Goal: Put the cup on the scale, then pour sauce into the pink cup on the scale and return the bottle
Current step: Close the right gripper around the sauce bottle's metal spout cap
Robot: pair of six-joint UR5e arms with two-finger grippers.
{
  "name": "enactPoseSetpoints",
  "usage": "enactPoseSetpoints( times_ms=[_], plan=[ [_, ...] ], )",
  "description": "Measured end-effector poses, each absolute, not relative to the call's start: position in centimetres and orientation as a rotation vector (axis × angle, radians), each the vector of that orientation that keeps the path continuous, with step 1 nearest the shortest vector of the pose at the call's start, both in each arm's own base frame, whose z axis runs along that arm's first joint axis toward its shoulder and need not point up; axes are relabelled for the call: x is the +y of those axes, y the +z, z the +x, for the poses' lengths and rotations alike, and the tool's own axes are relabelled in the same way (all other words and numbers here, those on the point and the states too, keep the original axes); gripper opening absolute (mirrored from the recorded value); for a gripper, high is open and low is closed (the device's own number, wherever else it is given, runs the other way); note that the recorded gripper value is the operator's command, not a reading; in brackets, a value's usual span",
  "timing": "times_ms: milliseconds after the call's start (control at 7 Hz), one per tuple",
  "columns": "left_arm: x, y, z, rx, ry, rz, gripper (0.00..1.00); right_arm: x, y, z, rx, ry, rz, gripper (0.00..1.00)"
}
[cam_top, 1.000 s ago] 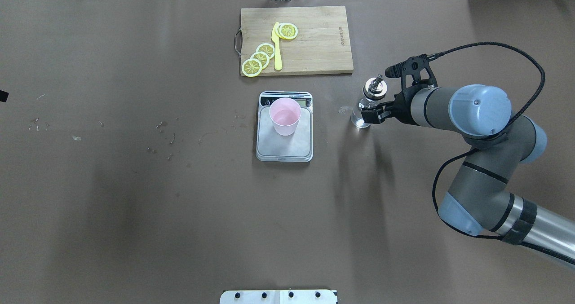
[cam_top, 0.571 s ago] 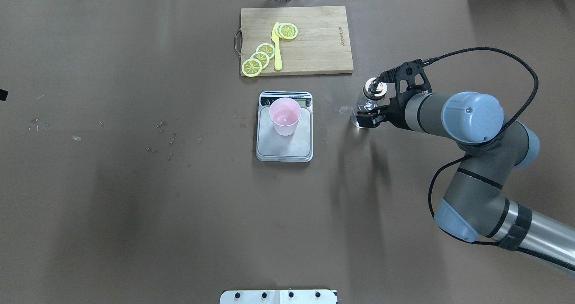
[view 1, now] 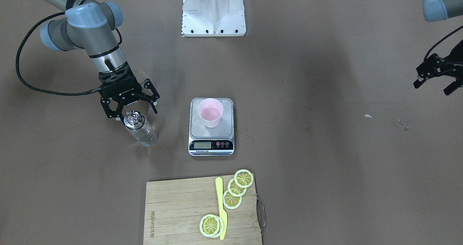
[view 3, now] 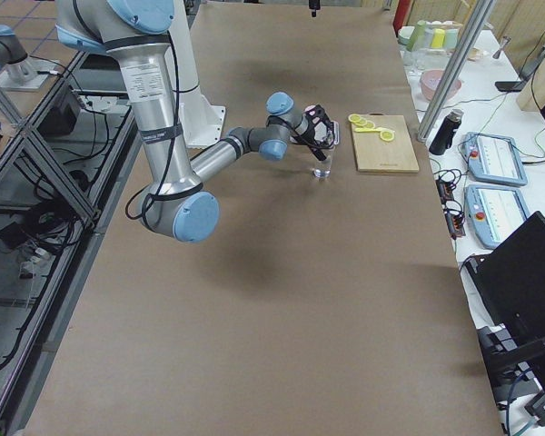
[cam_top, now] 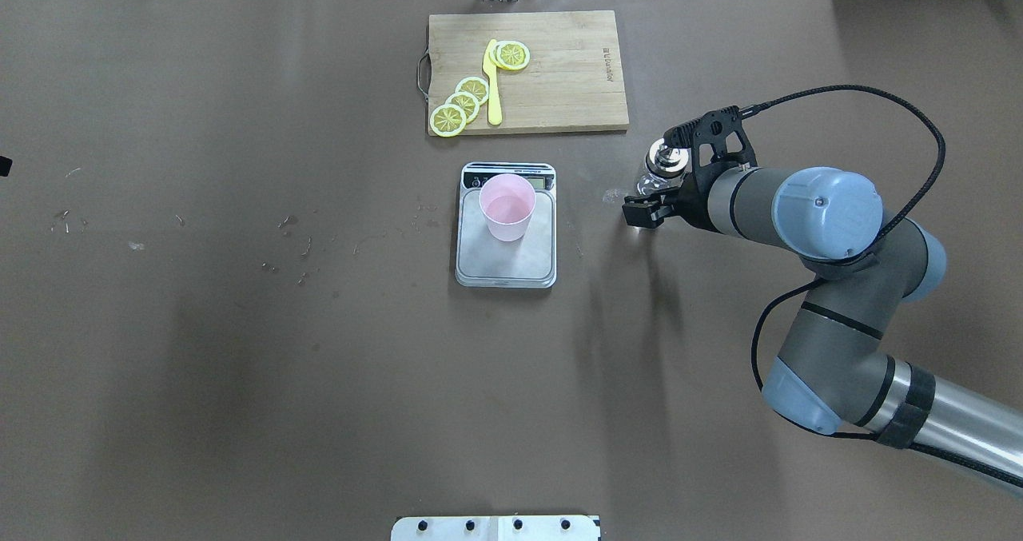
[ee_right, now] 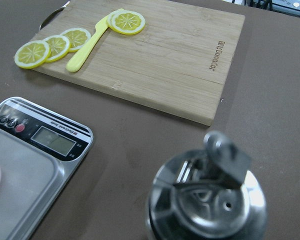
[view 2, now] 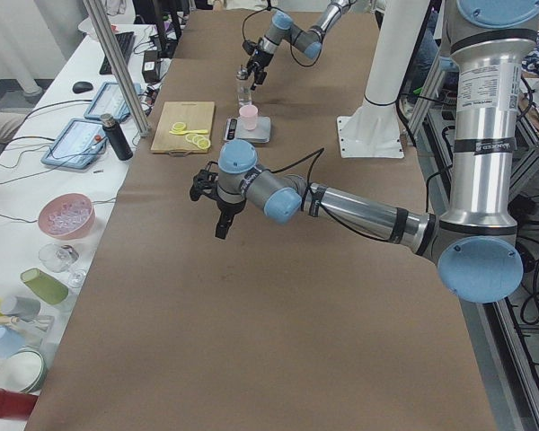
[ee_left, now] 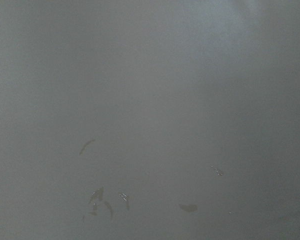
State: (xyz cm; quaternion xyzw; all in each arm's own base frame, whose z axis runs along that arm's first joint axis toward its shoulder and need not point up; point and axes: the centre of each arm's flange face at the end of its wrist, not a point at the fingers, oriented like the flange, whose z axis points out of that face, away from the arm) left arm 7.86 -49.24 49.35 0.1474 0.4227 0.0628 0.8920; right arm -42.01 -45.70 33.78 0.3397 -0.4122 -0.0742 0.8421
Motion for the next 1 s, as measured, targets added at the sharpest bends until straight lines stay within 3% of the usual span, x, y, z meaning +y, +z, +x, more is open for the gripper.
enactPoseSetpoints(
  times_ms=[1000],
  plan=[
    [-49.5, 49.1, 7.9, 0.879, 0.129, 0.310, 0.97, -46.6, 34.8, -41.9, -0.845, -0.134, 0.741, 1.00]
  ],
)
